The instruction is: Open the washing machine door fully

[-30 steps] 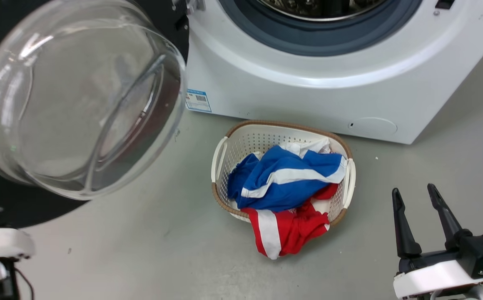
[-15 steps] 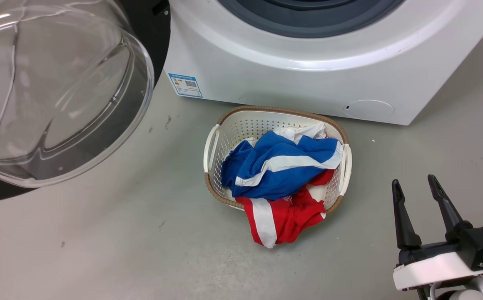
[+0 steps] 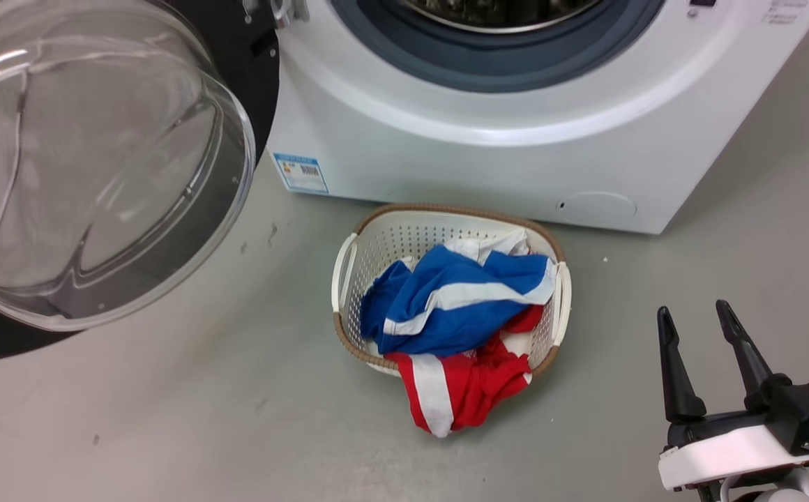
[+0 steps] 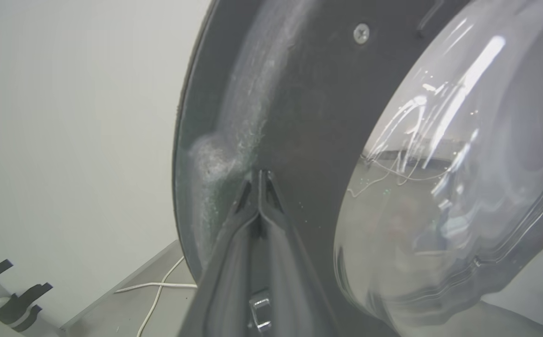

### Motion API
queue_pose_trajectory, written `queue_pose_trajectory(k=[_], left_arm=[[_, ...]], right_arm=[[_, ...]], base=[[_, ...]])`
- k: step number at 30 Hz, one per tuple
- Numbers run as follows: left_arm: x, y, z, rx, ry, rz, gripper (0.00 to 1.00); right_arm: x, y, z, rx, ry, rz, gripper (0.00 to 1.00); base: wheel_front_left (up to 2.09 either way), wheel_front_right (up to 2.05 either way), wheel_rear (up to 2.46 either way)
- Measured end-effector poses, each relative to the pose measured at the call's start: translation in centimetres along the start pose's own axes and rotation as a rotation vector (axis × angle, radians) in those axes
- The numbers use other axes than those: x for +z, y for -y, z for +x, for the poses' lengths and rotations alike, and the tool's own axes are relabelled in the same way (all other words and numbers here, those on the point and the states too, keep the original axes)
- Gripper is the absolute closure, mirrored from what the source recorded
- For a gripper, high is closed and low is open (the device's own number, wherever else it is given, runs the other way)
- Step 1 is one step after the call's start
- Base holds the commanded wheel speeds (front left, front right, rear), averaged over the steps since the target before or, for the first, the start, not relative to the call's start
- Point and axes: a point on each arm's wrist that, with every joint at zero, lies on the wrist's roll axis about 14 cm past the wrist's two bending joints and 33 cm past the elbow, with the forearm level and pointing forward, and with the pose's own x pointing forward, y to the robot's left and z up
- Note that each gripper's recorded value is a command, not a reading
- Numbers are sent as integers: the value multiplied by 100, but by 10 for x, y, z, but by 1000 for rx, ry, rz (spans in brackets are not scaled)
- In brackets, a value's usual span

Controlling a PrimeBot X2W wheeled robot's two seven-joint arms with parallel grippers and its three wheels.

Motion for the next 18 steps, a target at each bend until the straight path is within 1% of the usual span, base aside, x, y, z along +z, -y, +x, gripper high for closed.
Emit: queue_pose_trajectory(k=[4, 5, 10, 14, 18], left_arm=[[25, 9, -10, -53, 83, 6, 100], [44, 19, -15, -88, 144, -5, 100], [82, 48, -31, -194, 269, -2, 100], [107, 85, -48, -299, 350, -37, 100], [113, 132, -72, -429, 373, -81, 100]], right_arm=[[13, 2, -6, -10, 32, -9, 0], [19, 3, -10, -15, 47, -11, 0], [36, 5, -21, -25, 89, -22, 0], [54, 10, -27, -43, 139, -34, 0], [67, 13, -35, -57, 178, -41, 0]], base=[[0, 0, 0], [0, 0, 0], [0, 0, 0], [0, 0, 0], [0, 0, 0]])
